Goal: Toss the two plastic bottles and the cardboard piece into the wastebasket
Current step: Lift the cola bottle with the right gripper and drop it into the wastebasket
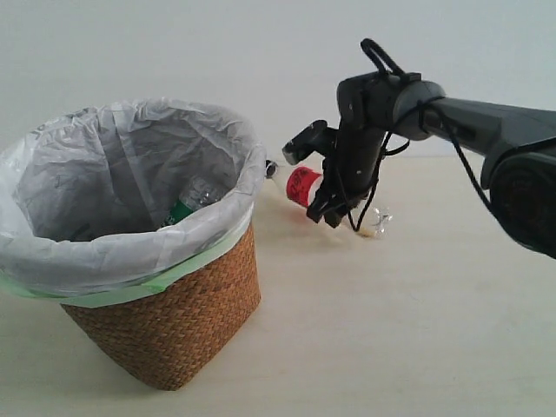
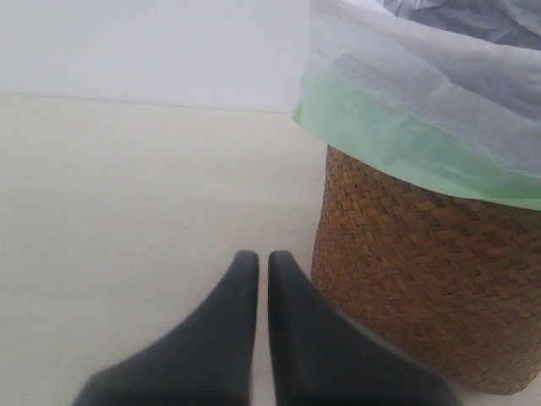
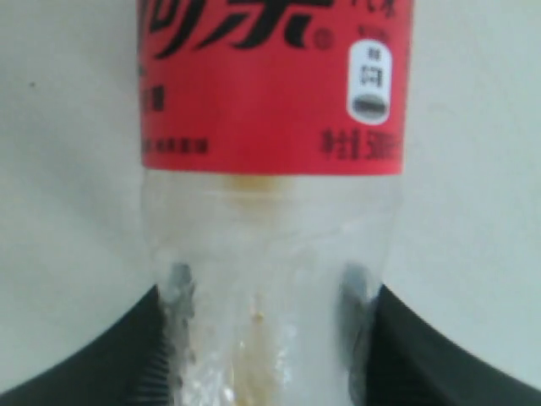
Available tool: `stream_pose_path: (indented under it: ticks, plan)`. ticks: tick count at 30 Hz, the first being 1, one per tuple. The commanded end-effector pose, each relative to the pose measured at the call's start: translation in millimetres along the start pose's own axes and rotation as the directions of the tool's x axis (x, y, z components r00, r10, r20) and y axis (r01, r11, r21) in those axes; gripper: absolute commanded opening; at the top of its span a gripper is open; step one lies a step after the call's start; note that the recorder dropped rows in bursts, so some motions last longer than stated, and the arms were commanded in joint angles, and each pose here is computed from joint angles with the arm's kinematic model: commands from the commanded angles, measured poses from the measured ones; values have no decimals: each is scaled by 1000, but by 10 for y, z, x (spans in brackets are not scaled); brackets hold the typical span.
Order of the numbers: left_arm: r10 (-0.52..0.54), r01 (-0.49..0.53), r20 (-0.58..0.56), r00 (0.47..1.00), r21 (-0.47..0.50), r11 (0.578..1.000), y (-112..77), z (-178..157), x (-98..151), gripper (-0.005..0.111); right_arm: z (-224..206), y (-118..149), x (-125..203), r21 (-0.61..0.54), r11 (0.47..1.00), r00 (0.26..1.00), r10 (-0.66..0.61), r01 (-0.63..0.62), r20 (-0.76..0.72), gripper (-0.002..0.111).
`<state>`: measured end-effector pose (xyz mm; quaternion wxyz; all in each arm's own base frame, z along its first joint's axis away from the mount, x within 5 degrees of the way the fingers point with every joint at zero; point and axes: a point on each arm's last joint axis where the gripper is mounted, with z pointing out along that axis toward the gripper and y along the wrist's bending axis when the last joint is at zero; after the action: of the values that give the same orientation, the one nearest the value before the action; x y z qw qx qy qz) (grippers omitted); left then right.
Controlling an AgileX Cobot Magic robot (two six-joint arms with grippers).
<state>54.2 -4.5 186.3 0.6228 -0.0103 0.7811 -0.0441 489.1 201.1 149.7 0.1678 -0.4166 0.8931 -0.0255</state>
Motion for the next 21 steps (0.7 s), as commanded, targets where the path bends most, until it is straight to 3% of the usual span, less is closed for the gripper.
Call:
stream_pose_path:
  ticks: [1,5,9,15,21]
  plan:
    - [-2,2,2,1000,-2,1000,2,2,9,4,-701,-51,-35,3,995,995,98,-98,25,1]
    - [-2,2,2,1000,-2,1000,2,2,9,4,-1248,5,-54,-72,975,974,214,-209,80,0]
    - [-2,2,2,1000,-2,1000,2,2,9,4,-1550,170,-12,-119,965,964,245,-233,102,0]
    - [-2,2,2,1000,-2,1000,2,2,9,4,-1860,419,384,-121,948,930,312,-293,192,0]
    - [-2,2,2,1000,-2,1000,2,2,9,4,-1980,721,1051,-135,901,829,432,-412,354,0]
